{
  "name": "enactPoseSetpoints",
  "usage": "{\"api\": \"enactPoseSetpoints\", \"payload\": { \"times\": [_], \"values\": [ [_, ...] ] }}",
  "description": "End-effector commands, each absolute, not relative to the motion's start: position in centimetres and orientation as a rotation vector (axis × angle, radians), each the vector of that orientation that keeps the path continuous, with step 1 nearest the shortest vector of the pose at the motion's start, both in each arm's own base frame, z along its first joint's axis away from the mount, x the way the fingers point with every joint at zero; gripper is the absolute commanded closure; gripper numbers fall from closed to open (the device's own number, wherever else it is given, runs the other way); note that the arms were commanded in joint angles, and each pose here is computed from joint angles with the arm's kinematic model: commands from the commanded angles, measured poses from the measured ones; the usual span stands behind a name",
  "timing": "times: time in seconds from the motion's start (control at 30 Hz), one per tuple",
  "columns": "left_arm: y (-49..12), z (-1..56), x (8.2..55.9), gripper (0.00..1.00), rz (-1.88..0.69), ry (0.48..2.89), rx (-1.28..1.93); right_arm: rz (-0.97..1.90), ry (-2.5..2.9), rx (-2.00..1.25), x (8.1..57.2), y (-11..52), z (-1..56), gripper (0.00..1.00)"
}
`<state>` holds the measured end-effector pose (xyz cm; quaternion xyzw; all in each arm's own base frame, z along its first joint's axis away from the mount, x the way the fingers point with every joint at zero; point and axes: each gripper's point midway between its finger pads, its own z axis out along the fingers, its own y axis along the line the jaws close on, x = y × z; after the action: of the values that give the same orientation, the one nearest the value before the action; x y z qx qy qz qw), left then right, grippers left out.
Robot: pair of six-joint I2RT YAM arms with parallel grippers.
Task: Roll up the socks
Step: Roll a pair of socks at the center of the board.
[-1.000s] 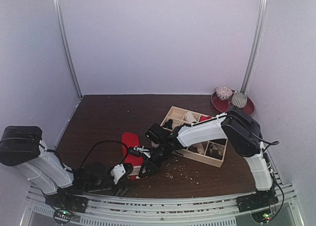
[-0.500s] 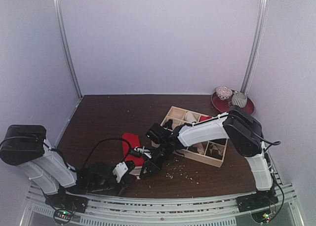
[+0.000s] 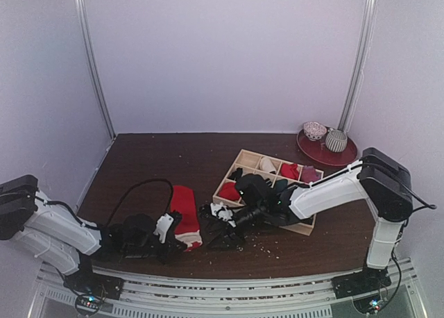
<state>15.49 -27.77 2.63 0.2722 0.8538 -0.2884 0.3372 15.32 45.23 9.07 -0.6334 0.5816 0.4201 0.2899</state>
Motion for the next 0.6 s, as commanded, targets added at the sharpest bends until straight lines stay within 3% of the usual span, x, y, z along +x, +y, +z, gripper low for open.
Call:
{"api": "enactPoseSetpoints", "payload": {
  "times": [0.0, 0.37, 0.57],
  "values": [
    [-26.8, 0.9, 14.0, 1.0, -0.843, 2.379, 0.648, 1.042, 1.389, -1.778, 15.6, 47.5, 7.9, 0.47],
    [-27.6, 0.6, 14.1, 1.0, -0.858, 2.38, 0.691, 1.027, 1.446, -1.819, 16.5, 49.4, 4.0, 0.48],
    [-28.0, 1.0, 14.0, 1.0, -0.889, 2.36, 0.713, 0.983, 1.519, -1.76, 17.7, 49.6, 2.8, 0.57]
  ]
}}
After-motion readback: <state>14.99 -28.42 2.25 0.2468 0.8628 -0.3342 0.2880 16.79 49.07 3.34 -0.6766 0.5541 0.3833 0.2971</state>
